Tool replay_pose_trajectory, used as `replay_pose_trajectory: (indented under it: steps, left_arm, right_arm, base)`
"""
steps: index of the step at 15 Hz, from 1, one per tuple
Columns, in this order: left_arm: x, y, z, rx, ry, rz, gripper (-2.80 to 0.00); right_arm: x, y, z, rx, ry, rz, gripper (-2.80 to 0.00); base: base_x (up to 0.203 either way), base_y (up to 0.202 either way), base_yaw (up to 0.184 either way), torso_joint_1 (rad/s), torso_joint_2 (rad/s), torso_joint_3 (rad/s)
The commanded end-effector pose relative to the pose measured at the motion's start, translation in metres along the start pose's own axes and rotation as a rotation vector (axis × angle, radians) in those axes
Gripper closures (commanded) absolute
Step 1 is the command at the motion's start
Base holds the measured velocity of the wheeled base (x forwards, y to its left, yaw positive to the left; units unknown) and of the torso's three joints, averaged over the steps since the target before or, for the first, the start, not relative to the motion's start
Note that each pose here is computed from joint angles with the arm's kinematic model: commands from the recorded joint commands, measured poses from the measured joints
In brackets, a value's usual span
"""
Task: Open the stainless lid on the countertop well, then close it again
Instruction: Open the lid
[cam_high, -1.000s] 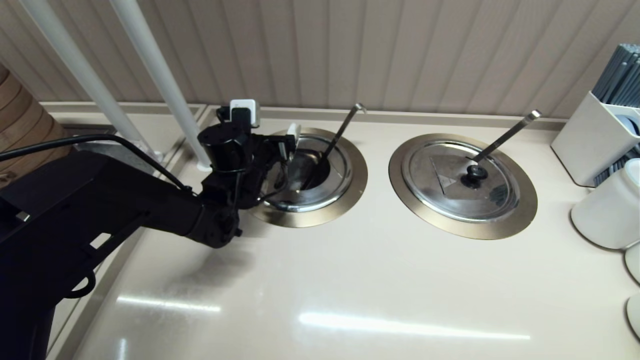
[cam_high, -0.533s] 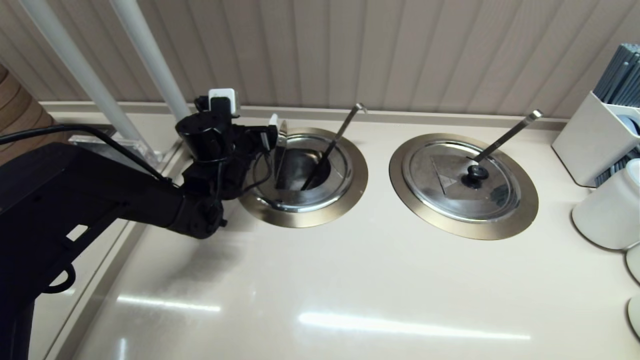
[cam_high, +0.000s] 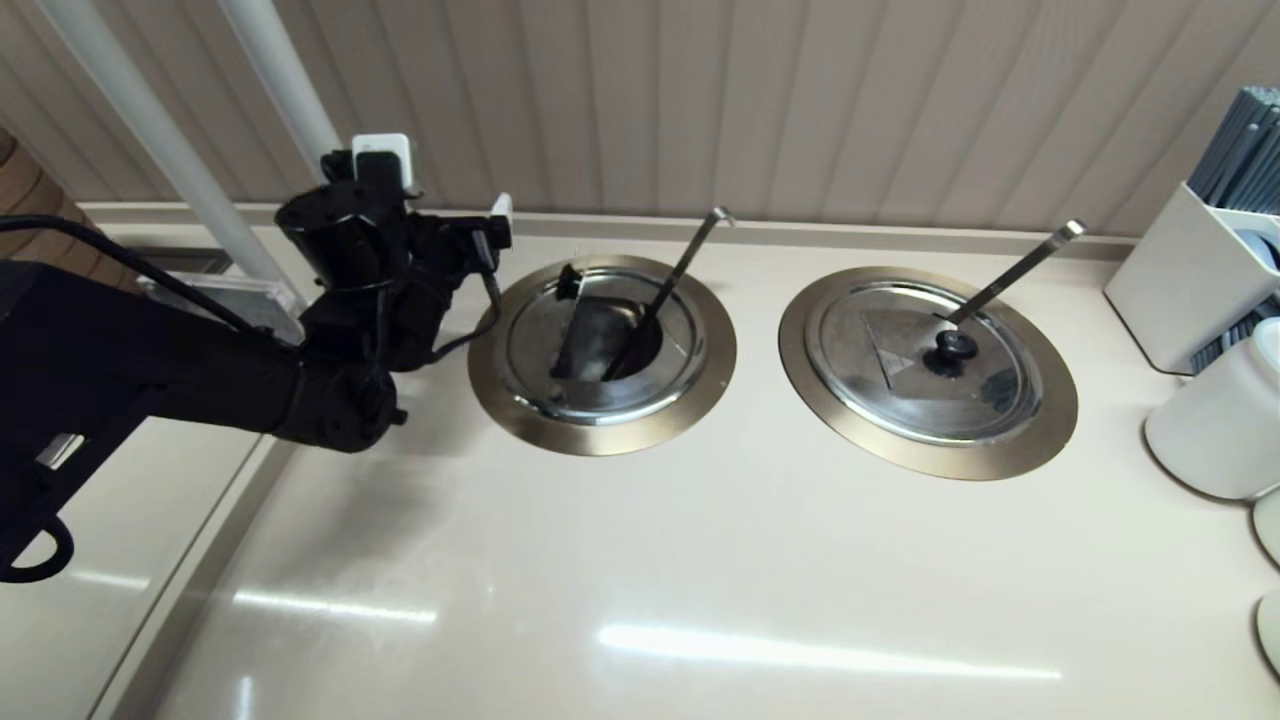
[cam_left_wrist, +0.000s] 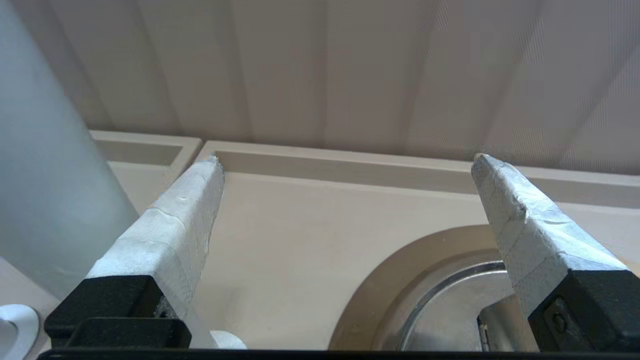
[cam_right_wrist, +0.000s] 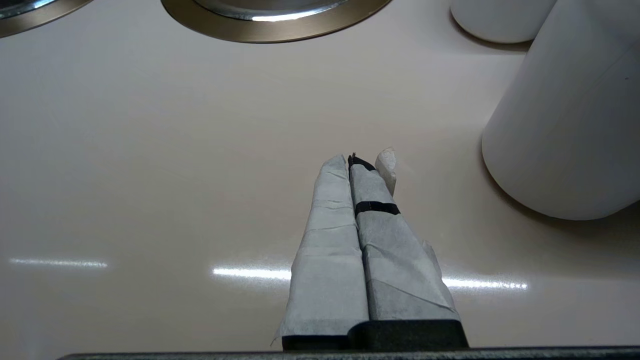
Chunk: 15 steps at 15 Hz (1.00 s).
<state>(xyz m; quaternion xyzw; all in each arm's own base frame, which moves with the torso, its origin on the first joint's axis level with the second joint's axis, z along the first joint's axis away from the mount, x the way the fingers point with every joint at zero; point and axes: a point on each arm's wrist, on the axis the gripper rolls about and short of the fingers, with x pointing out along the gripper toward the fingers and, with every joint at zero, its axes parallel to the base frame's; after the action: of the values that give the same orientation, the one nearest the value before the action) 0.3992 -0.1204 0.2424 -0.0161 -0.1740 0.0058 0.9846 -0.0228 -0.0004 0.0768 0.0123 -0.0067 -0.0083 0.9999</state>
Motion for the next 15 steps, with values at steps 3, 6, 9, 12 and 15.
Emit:
replay_pose_trajectory:
  steps: [3, 6, 9, 12, 15]
  left_arm:
    - [-0.003, 0.003, 0.015, -0.012, -0.033, 0.005, -2.8]
    - [-0.018, -0.02, 0.024, -0.081, -0.025, -0.058, -2.8]
    - [-0.027, -0.059, -0.021, -0.092, 0.09, -0.144, -2.8]
    - [-0.034, -0.085, -0.061, -0.079, 0.163, -0.194, -2.8]
    - [-0.042, -0.104, -0.084, -0.078, 0.18, -0.231, -2.8]
  right_arm:
    - [0.0, 0.0, -0.001, 0.0, 0.004, 0.0, 0.0]
    - [0.0, 0.0, -0.001, 0.0, 0.004, 0.0, 0.0]
    - [0.0, 0.0, -0.001, 0.0, 0.004, 0.0, 0.0]
    - [0.0, 0.0, -0.001, 0.0, 0.004, 0.0, 0.0]
    - [0.0, 0.0, -0.001, 0.0, 0.004, -0.002, 0.0]
  base:
    - [0.0, 0.0, 0.0, 0.0, 0.0, 0.0]
    - [0.0, 0.0, 0.0, 0.0, 0.0, 0.0]
    - [0.0, 0.0, 0.0, 0.0, 0.0, 0.0]
    - [0.0, 0.0, 0.0, 0.0, 0.0, 0.0]
    - [0.0, 0.0, 0.0, 0.0, 0.0, 0.0]
